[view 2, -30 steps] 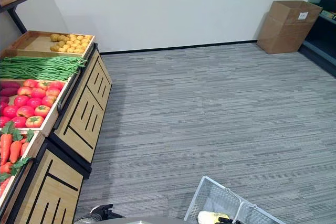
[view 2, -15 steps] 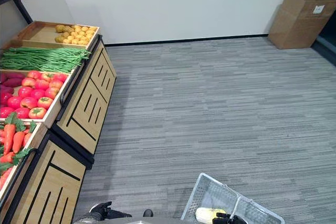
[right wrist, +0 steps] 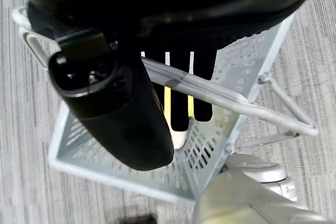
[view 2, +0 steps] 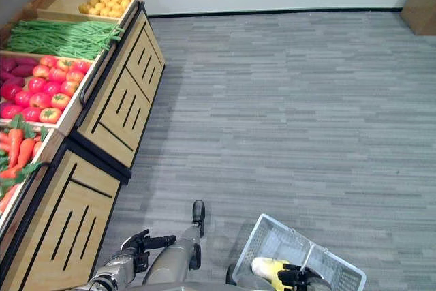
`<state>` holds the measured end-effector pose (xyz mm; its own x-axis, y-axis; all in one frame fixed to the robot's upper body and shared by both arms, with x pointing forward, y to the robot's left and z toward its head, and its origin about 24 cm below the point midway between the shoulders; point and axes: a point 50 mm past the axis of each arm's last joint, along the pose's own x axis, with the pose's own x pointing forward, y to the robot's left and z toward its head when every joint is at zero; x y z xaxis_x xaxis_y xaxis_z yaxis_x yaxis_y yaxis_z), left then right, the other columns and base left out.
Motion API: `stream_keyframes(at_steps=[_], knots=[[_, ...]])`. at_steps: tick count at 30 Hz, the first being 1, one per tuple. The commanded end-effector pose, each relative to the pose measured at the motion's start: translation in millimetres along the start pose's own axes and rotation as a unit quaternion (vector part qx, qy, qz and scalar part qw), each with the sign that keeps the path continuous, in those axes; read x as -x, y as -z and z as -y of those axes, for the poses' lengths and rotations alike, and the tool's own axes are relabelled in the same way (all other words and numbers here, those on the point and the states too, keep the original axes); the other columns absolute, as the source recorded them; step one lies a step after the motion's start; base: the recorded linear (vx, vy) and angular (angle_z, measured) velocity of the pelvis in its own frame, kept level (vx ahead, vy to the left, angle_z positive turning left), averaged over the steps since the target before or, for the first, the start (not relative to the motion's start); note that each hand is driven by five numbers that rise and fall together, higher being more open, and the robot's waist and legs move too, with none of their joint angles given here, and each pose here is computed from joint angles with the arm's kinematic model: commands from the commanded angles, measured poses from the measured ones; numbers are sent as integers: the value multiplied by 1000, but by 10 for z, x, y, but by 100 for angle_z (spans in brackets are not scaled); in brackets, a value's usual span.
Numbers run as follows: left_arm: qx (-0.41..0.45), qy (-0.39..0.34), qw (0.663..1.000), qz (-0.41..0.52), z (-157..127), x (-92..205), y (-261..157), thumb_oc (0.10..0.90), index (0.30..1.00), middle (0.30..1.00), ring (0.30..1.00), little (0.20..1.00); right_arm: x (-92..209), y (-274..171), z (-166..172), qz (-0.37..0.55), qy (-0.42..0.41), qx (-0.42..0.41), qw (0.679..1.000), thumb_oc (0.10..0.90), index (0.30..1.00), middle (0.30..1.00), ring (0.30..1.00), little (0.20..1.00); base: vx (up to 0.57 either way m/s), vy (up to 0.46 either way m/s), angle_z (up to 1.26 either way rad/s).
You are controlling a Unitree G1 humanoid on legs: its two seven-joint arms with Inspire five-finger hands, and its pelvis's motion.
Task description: Get the vegetables into the basket
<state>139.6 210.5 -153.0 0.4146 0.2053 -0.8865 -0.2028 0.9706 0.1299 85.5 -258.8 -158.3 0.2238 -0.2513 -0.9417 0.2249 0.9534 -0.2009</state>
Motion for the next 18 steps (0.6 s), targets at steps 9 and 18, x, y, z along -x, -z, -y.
stream_keyframes(at_steps=[9,18], knots=[[-99,-33,993,-49,-197,20,226,900,1000,1000,1000,1000,13,-118,45,44,6,-9,999,400,300,300,300,300,469,254,-32],[-206,-13,977,-49,-113,11,206,900,1000,1000,1000,1000,10,80,-13,16,-1,-33,999,400,300,300,300,300,311,-111,120]])
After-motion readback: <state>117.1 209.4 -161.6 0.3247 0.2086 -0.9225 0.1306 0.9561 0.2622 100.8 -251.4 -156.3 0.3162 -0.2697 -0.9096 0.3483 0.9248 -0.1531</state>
